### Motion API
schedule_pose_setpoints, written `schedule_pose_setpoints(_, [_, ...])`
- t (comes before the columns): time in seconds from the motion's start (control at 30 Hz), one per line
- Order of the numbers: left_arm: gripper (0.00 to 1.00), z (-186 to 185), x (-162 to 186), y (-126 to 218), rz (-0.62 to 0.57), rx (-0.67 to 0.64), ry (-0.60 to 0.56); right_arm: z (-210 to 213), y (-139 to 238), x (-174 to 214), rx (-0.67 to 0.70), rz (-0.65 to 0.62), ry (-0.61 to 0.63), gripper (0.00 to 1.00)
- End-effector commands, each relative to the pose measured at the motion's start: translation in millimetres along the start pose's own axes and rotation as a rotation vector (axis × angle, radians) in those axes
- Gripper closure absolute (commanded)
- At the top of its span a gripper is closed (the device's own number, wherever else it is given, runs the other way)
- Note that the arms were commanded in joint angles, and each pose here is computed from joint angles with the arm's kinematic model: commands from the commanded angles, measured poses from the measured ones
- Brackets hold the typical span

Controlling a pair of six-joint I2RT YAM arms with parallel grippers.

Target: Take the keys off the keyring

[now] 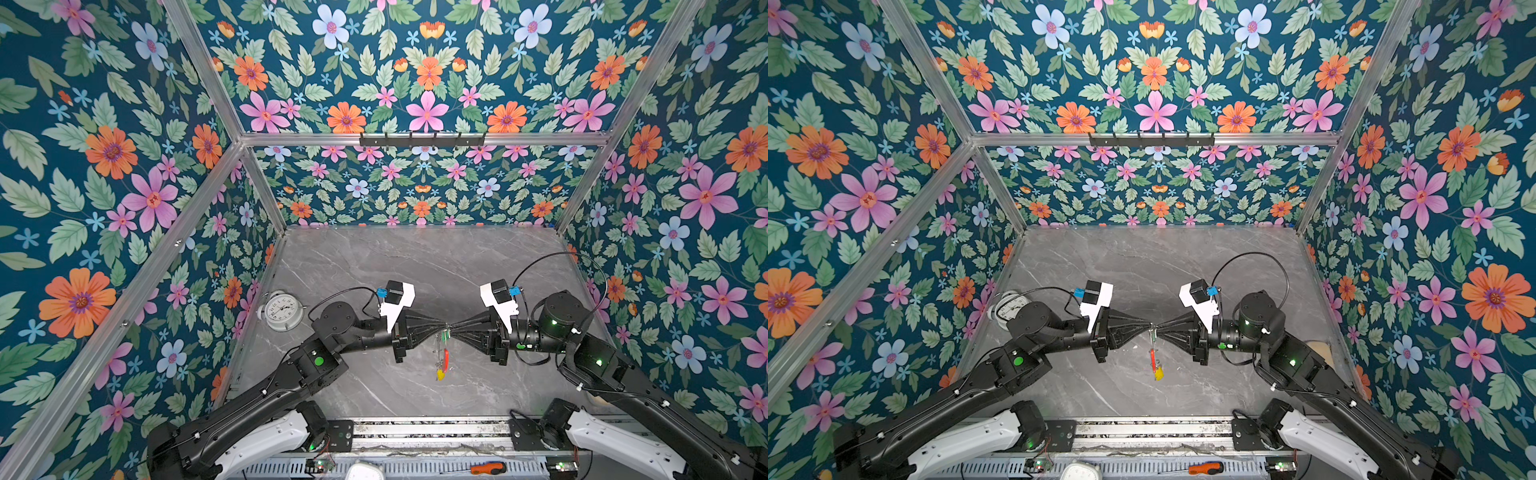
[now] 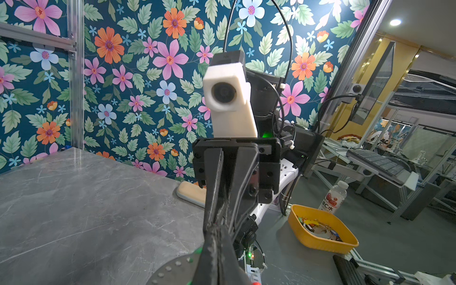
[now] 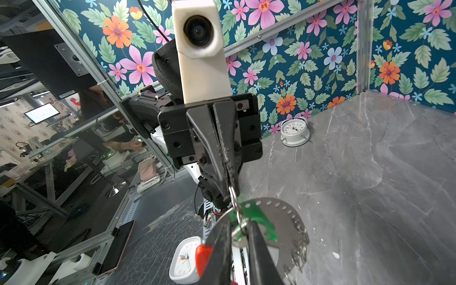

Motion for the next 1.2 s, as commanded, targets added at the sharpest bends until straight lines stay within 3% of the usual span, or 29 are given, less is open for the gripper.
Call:
schedule_pose_setpoints(0.0, [1.00, -4.8, -8.7, 0.0, -0.038, 0.026, -0.019, 4.7, 0.2, -6.1, -0.027, -0.026, 0.018, 0.90])
schedule_pose_setpoints(0.2, [1.00, -5.0, -10.0, 0.2, -0.046, 0.026, -0.021, 4.8, 0.0, -5.7, -0.029, -0.023, 0.016, 1.00])
schedule_pose_setpoints(1.17, [1.00, -18.1, -23.6, 6.6, -0.123, 0.086, -0.023, -3.9, -4.4, 12.8, 0.013, 0.033, 0.022, 1.00])
Point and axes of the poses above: each gripper's point midway between its finger pads, its own y axis back along the fingers, its own z axis along the line the jaws close on, x = y × z, the point moved 4 cm from there along y, back along the fingers, and after that the axes turned 1 degree about y, right-handed, at the moved point
